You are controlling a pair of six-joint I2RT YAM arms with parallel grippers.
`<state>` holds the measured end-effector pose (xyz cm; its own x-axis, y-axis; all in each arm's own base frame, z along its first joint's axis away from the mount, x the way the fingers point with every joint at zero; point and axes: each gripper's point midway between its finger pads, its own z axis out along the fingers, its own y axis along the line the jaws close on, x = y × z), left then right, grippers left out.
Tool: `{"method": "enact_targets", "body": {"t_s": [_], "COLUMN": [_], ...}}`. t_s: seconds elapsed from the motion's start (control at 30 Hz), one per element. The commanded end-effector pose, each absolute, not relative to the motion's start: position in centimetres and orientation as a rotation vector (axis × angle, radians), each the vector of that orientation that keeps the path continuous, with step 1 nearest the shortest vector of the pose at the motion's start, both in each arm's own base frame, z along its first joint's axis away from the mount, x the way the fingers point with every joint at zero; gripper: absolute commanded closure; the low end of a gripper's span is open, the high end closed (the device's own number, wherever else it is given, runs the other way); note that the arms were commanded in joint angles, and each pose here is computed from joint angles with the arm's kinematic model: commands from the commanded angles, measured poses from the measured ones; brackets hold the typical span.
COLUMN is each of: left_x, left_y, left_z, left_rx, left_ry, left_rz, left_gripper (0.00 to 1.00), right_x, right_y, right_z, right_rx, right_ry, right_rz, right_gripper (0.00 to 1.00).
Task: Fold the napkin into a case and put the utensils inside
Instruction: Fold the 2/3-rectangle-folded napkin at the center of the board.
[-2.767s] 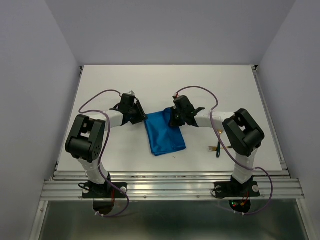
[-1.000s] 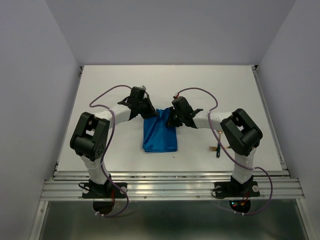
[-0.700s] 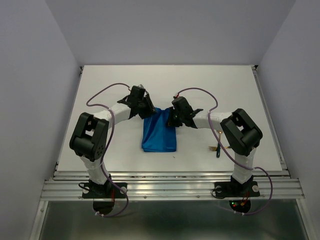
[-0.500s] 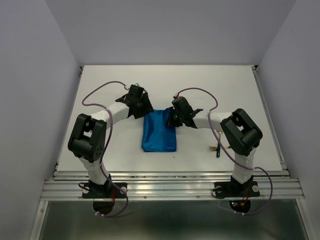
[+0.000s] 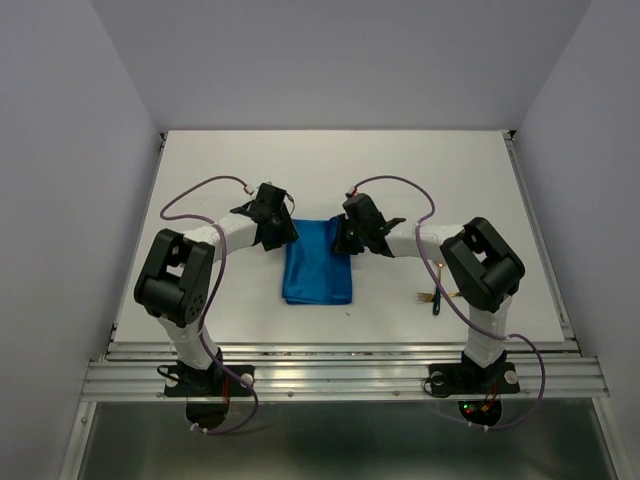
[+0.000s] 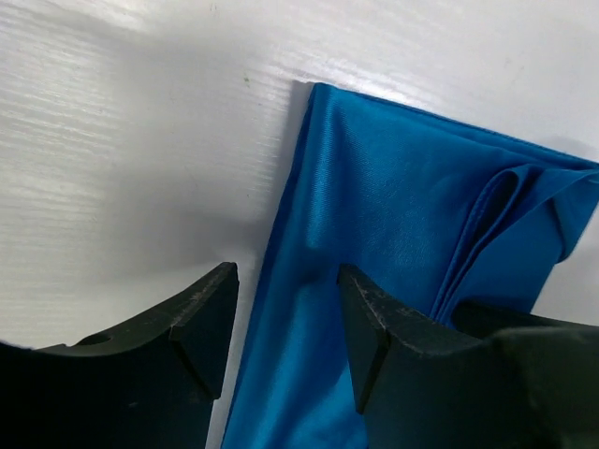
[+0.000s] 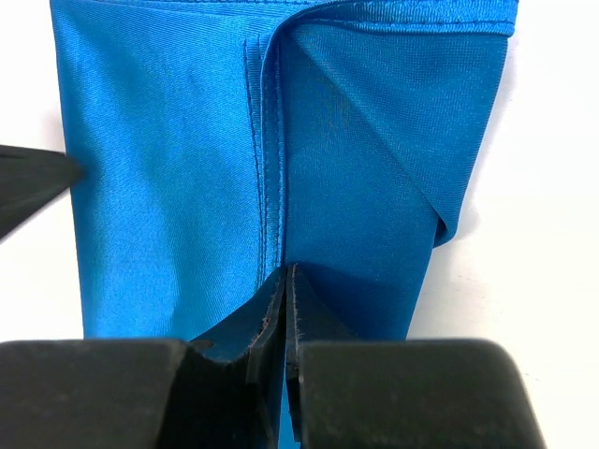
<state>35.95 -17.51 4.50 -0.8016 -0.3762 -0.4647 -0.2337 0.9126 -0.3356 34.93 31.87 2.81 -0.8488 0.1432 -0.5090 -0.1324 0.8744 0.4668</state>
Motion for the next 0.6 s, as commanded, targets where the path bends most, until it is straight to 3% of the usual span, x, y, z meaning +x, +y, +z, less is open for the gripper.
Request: {"method": "enact_targets", "body": {"t_s": [0.0, 0.17, 0.23, 0.3, 0.33, 0.37, 0.4, 0.57], "left_x": [35.2, 34.1, 33.8, 33.5, 33.3, 33.1, 33.2, 34.4], "left_y": [-17.7, -18.9, -19.6, -20.1, -20.3, -20.4, -20.5, -20.1], "left_z": [2.3, 0.8, 0.5, 0.0, -0.2, -0.4, -0.4, 1.8], "left_rx": [-0.412, -0.406, -0.406, -0.401, -0.401, -0.408, -0.41, -0.436], "left_ry": [2.578, 2.617, 2.623, 2.639, 2.647, 2.658, 2.658, 2.588], "left_rz": [-0.362, -0.449, -0.503, -0.526, -0.535, -0.543, -0.544, -0.524], "left_gripper": [0.45, 0.65, 0.66, 0.74, 0.79, 0.96, 1.0, 1.0], "right_x": [34.3, 34.2, 34.2, 33.9, 34.0, 34.0, 34.0, 33.8], "right_y": [32.6, 32.4, 32.3, 32.6, 32.6, 32.6, 32.6, 32.2], "right_z": [2.5, 2.3, 2.1, 1.9, 1.9, 1.8, 1.7, 1.5], "right_rx": [-0.011, -0.008, -0.005, -0.013, -0.013, -0.013, -0.012, -0.008], "right_ry": [2.517, 2.52, 2.524, 2.529, 2.529, 2.53, 2.531, 2.539], "right_rz": [0.67, 0.659, 0.654, 0.653, 0.653, 0.65, 0.648, 0.625], "right_gripper": [0.94, 0.94, 0.94, 0.93, 0.94, 0.93, 0.94, 0.94]}}
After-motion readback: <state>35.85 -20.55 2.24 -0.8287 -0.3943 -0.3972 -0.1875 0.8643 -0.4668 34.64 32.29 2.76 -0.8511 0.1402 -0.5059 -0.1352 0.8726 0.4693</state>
